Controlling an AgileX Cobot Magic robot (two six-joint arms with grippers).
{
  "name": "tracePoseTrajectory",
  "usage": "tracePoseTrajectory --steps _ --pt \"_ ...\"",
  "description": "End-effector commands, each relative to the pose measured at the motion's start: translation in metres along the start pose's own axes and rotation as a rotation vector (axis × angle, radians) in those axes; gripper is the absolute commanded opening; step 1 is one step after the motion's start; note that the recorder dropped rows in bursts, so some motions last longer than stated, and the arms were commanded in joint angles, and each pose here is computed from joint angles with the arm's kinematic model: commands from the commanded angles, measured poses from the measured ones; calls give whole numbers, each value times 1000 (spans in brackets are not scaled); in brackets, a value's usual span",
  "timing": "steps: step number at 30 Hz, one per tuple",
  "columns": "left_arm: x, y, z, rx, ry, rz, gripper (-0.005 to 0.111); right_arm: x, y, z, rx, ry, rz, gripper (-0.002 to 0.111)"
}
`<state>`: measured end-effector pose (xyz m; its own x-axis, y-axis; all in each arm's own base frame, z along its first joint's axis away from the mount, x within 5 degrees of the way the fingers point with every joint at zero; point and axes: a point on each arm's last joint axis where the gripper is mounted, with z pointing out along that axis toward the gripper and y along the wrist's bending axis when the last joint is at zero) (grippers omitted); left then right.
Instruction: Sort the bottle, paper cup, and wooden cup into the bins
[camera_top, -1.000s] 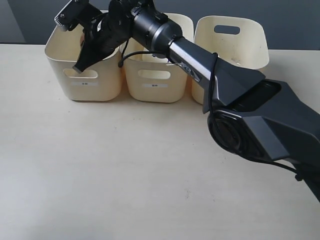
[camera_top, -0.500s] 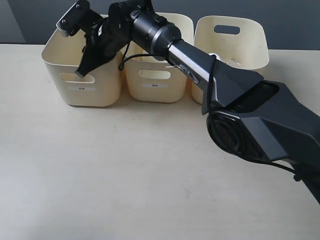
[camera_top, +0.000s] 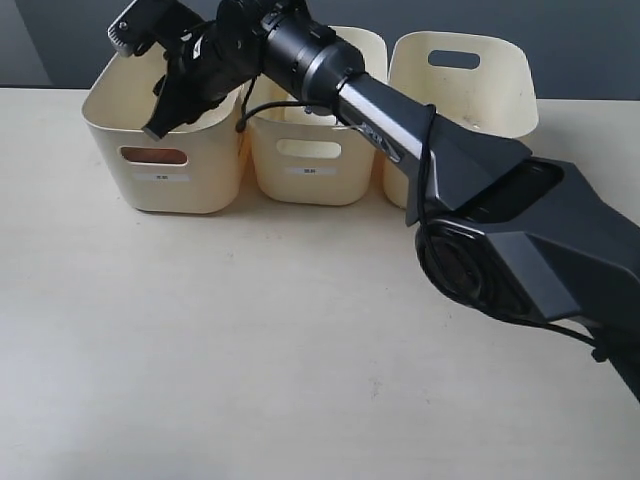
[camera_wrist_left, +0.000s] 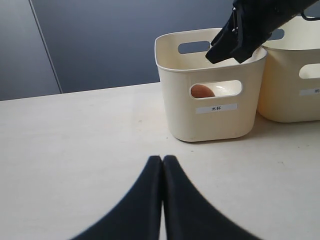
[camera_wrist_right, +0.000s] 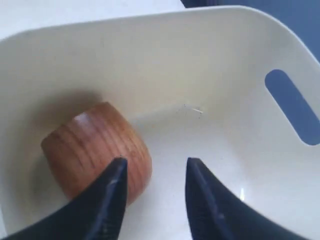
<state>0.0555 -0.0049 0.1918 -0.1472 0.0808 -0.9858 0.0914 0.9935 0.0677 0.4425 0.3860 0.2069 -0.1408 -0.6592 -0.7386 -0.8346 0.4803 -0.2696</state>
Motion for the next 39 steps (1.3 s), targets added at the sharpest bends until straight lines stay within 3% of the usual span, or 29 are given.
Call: tracePoseTrajectory --steps 1,5,7,8,9,16,23,31,35,39 --pt "0 0 0 2 -4 3 0 -20 -10 -25 26 -46 1 38" --pt "0 0 0 2 -4 3 0 -35 -11 -52 6 -25 -6 33" --pt "0 0 0 2 -4 3 0 -39 -12 -63 -9 -2 -9 21" --pt "0 0 0 2 -4 3 0 -43 -12 -75 -25 21 -15 4" --pt "0 0 0 2 -4 3 0 -45 -11 -81 -37 33 -24 0" --pt "0 0 0 2 -4 3 0 -71 1 -133 -114 42 -49 -1" --pt "0 0 0 2 -4 3 0 -90 29 -161 -72 97 -157 -1" --pt "0 0 0 2 -4 3 0 -114 30 -213 -31 6 -112 -1" --pt "0 0 0 2 -4 3 0 -130 33 -259 -13 -79 -94 -1" --pt "0 0 0 2 -4 3 0 -147 54 -314 -13 -162 -137 -1"
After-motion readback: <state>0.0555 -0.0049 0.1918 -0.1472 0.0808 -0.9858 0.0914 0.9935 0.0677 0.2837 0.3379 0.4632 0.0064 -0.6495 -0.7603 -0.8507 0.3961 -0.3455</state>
